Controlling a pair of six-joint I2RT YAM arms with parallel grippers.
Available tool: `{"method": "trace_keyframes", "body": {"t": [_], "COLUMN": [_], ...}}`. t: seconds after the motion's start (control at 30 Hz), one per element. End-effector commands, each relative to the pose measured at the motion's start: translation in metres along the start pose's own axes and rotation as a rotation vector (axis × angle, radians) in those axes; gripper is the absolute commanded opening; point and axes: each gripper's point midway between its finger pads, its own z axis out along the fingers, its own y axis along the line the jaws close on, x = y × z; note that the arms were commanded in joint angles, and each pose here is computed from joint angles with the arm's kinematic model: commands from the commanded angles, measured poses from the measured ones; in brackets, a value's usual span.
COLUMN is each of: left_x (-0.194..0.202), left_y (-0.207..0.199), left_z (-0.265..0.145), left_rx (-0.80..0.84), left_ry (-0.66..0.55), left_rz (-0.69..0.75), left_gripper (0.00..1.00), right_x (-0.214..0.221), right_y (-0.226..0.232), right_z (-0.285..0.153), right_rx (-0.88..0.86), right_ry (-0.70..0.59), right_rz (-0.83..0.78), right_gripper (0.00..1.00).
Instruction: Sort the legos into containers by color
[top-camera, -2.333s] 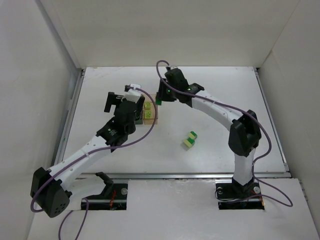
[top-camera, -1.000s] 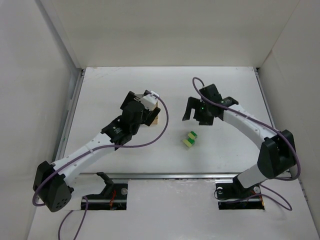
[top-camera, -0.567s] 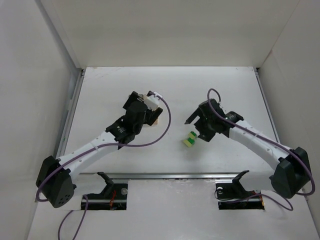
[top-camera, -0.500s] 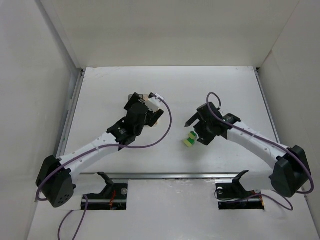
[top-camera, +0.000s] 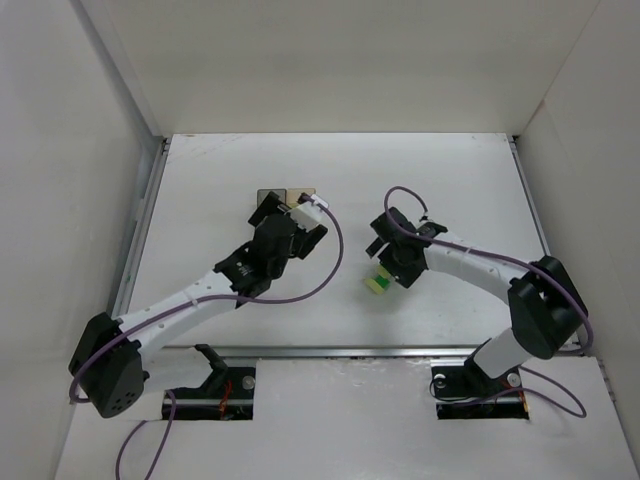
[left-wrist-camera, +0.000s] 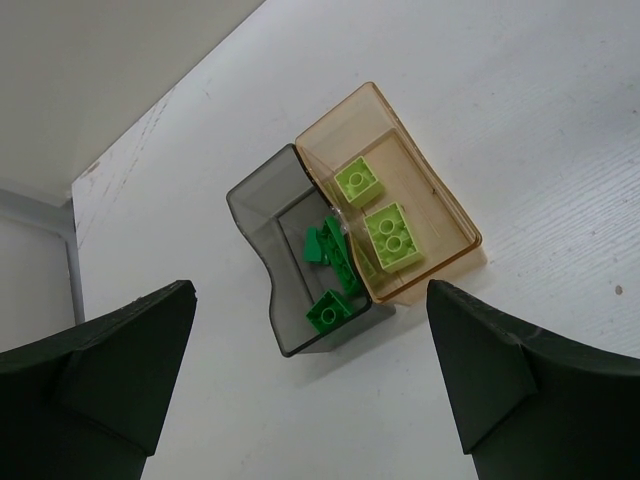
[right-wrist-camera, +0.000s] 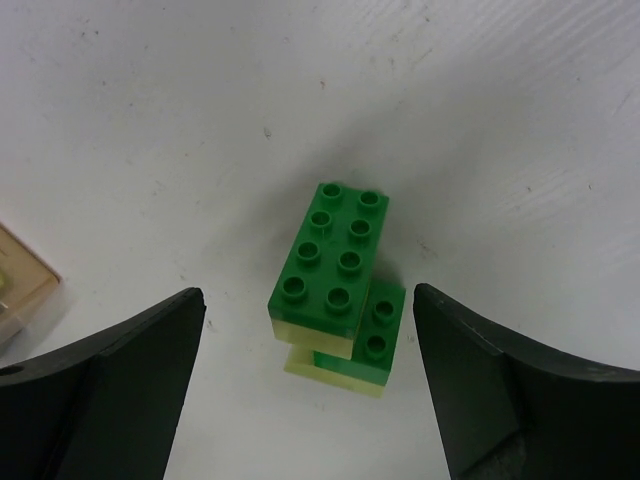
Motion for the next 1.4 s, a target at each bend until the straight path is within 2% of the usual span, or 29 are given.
{"method": "trace_keyframes", "body": {"t": [0.0, 0.2, 0.3, 0.33, 0.37, 0.5, 0.63, 0.73, 0.9, 1.03, 1.1, 1.23, 1.33, 1.37], "left_x": [-0.008, 0.001, -0.001, -0.001, -0.001, 0.001, 0.003, 0.001, 0.001, 0.006, 0.006, 0.006, 0.006, 0.01], "left_y": [0.011, 0.008, 0.01, 0.009, 0.009, 0.01, 0.01, 0.01, 0.008, 0.009, 0.009, 0.009, 0.009, 0.007], "left_z": [-0.007, -0.008, -0.01, -0.01, -0.01, -0.01, -0.01, -0.009, -0.009, -0.007, -0.007, -0.007, -0.007, -0.007], "left_rx": [-0.04, -0.037, -0.04, -0.04, -0.04, -0.046, -0.043, -0.043, -0.035, -0.037, -0.037, -0.037, -0.037, -0.035], "left_ry": [-0.034, -0.025, -0.032, -0.033, -0.033, -0.022, -0.015, -0.015, -0.018, 0.002, 0.002, 0.002, 0.002, 0.009], "left_rz": [-0.043, -0.038, -0.042, -0.051, -0.051, -0.047, -0.042, -0.042, -0.051, -0.045, -0.045, -0.045, -0.045, -0.041], "left_gripper": [1.0, 1.0, 1.0, 1.0, 1.0, 1.0, 1.0, 1.0, 1.0, 1.0, 1.0, 1.0, 1.0, 1.0], "right_x": [-0.008, -0.009, -0.006, -0.003, 0.002, 0.013, 0.015, 0.013, 0.016, 0.019, 0.026, 0.037, 0.039, 0.036], "right_y": [0.024, 0.024, 0.032, 0.03, 0.03, 0.033, 0.036, 0.046, 0.053, 0.051, 0.046, 0.046, 0.055, 0.065], "right_z": [-0.003, -0.001, 0.0, 0.004, 0.006, 0.013, 0.015, 0.01, 0.007, 0.011, 0.015, 0.026, 0.022, 0.013], "right_rx": [-0.072, -0.075, -0.107, -0.095, -0.09, -0.096, -0.11, -0.137, -0.176, -0.169, -0.156, -0.147, -0.195, -0.254], "right_ry": [-0.049, -0.059, -0.044, -0.032, -0.028, 0.018, 0.026, 0.025, 0.012, 0.023, 0.053, 0.101, 0.093, 0.066], "right_rz": [-0.065, -0.072, -0.072, -0.078, -0.089, -0.093, -0.117, -0.183, -0.329, -0.344, -0.353, -0.436, -0.514, -0.571], "right_gripper": [0.89, 0.81, 0.71, 0.62, 0.59, 0.56, 0.63, 0.65, 0.58, 0.44, 0.44, 0.51, 0.68, 0.8]}}
